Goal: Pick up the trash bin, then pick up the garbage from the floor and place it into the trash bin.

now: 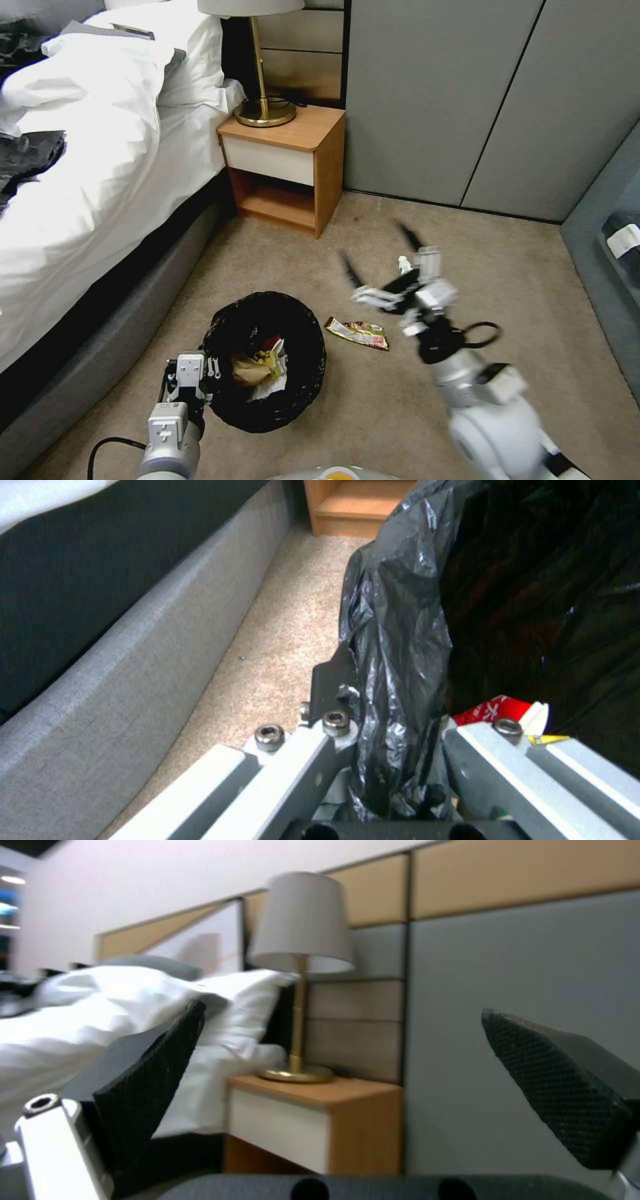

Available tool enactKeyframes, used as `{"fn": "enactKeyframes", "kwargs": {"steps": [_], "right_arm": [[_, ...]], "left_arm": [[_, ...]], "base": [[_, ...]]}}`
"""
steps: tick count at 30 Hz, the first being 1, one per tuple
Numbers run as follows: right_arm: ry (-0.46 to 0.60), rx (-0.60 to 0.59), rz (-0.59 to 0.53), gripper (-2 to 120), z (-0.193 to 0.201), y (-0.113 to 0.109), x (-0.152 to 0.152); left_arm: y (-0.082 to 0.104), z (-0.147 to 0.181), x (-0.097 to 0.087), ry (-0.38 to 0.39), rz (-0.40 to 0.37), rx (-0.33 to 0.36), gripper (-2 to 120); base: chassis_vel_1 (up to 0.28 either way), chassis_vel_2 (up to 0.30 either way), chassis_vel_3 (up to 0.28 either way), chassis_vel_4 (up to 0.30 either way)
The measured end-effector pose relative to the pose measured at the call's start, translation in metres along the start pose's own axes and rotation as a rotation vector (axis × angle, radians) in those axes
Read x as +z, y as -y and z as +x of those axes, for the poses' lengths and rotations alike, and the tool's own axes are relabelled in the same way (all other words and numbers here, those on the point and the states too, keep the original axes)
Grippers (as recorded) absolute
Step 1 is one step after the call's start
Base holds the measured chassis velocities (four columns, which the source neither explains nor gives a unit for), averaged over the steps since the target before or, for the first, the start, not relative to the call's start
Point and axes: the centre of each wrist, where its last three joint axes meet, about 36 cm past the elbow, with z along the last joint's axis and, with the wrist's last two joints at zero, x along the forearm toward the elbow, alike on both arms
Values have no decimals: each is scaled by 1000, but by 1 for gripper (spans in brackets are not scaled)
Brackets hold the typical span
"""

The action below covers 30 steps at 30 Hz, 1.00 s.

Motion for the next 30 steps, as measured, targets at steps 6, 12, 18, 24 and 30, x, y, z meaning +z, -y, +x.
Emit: {"fn": "enactKeyframes", "kwargs": {"steps": [6, 12, 18, 24, 30], "right_arm": [[-74, 94, -19, 100, 46, -17, 23], [-159, 157, -99, 100, 76, -40, 42], [-171, 160, -87, 100, 74, -38, 43], [-166, 147, -75, 100, 69, -36, 43], [-162, 139, -73, 100, 64, -35, 44]], "left_arm": [[1, 0, -3, 9, 13, -3, 1], [1, 2, -8, 20, 16, -4, 1], [3, 2, -9, 21, 21, -1, 1], [4, 2, -8, 20, 24, 1, 1], [4, 2, -8, 20, 23, -2, 1]], "base": [[0, 0, 0, 0], [0, 0, 0, 0], [0, 0, 0, 0], [0, 0, 0, 0], [-48, 44, 44, -32]]}}
